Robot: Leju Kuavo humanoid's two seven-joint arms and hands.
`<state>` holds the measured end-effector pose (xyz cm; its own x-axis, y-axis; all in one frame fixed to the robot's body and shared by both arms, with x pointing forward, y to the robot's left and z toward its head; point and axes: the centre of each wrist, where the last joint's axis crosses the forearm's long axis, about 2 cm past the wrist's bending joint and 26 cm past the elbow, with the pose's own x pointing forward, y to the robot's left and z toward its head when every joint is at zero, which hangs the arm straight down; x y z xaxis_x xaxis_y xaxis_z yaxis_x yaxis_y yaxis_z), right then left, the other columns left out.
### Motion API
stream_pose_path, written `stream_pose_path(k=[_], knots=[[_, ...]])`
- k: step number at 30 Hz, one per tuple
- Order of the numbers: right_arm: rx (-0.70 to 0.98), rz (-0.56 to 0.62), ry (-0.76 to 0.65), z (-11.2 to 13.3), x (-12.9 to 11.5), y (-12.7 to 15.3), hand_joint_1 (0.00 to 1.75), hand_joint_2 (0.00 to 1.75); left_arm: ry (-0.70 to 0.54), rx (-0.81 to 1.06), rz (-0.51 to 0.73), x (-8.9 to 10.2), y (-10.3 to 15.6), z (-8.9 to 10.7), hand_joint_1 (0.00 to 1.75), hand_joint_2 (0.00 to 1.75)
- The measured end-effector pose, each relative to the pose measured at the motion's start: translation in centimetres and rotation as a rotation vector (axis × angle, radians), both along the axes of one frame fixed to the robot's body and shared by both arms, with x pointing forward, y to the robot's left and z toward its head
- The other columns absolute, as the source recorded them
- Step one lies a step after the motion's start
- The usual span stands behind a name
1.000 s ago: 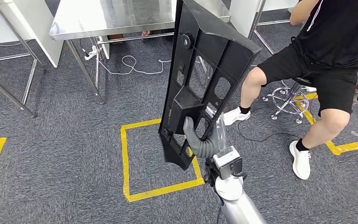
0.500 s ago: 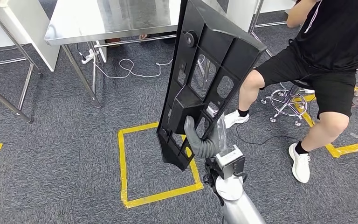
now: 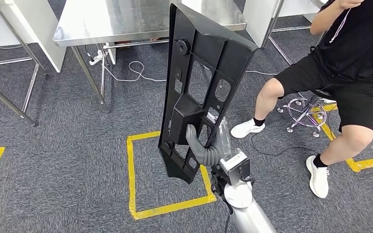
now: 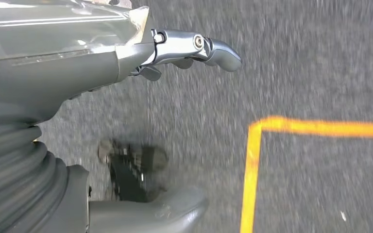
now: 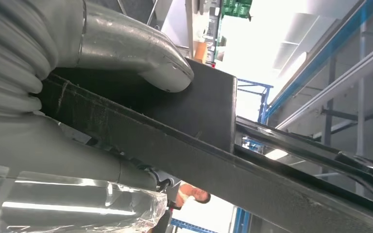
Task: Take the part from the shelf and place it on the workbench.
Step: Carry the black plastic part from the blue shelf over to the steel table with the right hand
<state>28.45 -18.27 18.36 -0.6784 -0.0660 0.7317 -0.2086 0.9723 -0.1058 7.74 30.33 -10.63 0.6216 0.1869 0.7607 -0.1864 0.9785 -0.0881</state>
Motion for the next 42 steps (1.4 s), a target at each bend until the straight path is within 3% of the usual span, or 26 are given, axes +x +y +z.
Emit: stream_pose_path(k=[14, 42], knots=[[-0.009, 0.035, 0.003, 0.2, 0.4, 0.3, 1.75, 1.75, 0.029, -0.040, -0.018, -1.3, 0.9, -0.2, 0.00, 1.75], [-0.018, 0.025, -0.006, -0.1, 0.6, -0.1, 1.75, 1.75, 0.039, 0.011, -0.036, -0.4, 0.7, -0.1, 0.00, 1.75]])
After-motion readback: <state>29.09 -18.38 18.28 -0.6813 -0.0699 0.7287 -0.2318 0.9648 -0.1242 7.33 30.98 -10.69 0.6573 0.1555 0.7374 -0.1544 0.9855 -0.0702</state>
